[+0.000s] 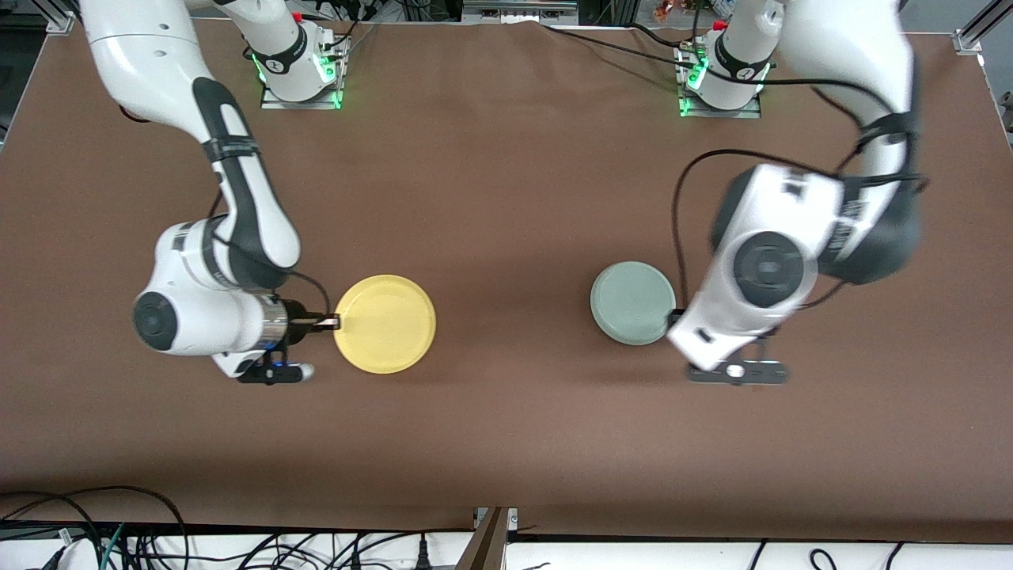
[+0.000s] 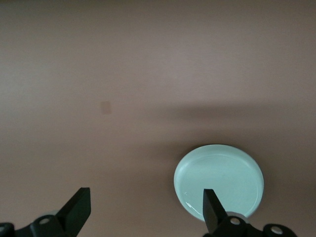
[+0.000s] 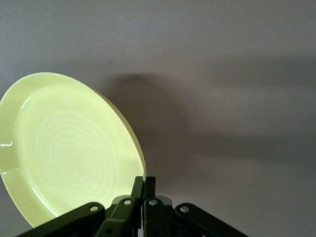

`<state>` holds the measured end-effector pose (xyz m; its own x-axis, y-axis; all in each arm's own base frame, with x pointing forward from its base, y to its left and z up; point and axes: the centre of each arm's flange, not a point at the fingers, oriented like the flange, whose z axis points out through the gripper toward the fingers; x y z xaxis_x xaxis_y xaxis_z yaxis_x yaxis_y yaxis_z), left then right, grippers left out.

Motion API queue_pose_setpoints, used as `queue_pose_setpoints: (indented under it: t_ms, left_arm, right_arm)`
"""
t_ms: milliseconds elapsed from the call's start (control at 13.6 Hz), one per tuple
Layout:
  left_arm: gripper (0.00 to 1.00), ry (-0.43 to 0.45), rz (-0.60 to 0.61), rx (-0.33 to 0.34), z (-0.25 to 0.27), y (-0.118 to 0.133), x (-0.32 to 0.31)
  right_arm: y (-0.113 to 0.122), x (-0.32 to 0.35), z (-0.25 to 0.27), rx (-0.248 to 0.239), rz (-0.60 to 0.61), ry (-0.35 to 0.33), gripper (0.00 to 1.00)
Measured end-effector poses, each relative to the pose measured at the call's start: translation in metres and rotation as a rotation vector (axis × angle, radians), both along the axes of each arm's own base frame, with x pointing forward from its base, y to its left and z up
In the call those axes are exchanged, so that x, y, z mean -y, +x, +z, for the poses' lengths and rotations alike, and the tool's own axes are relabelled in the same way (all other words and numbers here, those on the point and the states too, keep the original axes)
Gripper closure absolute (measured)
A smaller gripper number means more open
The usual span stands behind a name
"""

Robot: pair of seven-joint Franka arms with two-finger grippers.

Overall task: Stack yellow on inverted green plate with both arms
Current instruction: 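Open the left gripper and withdraw it while the right gripper lifts yellow, then carry the yellow plate onto the inverted green plate with the right gripper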

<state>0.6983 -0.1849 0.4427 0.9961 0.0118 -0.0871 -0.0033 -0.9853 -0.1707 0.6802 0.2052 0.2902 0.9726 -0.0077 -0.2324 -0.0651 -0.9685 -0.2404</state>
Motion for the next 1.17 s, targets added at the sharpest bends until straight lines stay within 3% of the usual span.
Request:
queue_pose_setpoints:
  t_ms: [220, 440, 660, 807, 953, 1173]
  left_arm:
    - [0.0, -0.073, 0.016, -0.028, 0.043, -0.002, -0.073]
    - [0.0, -0.1, -0.075, -0.037, 0.088, -0.015, -0.133]
    - [0.0, -0.116, -0.082, -0.047, 0.132, -0.044, -0.166]
    - [0.0, -0.116, -0.088, -0.037, 0.153, -0.076, -0.166]
    - [0.0, -0.112, -0.086, 0.016, 0.164, -0.104, -0.172]
    - [0.0, -0.109, -0.051, 0.085, 0.153, -0.136, -0.199]
  right_arm:
    - [-0.039, -0.124, 0.008, -0.004, -0.121, -0.005, 0.98]
    - [-0.108, -0.263, 0.01, 0.055, -0.265, 0.008, 0.98]
    - [-0.173, -0.351, -0.005, 0.101, -0.335, 0.05, 0.98]
    - [-0.196, -0.38, -0.017, 0.136, -0.375, 0.09, 0.98]
    - [-0.212, -0.399, -0.035, 0.18, -0.413, 0.135, 0.98]
    - [-0.22, -0.414, -0.066, 0.228, -0.442, 0.176, 0.98]
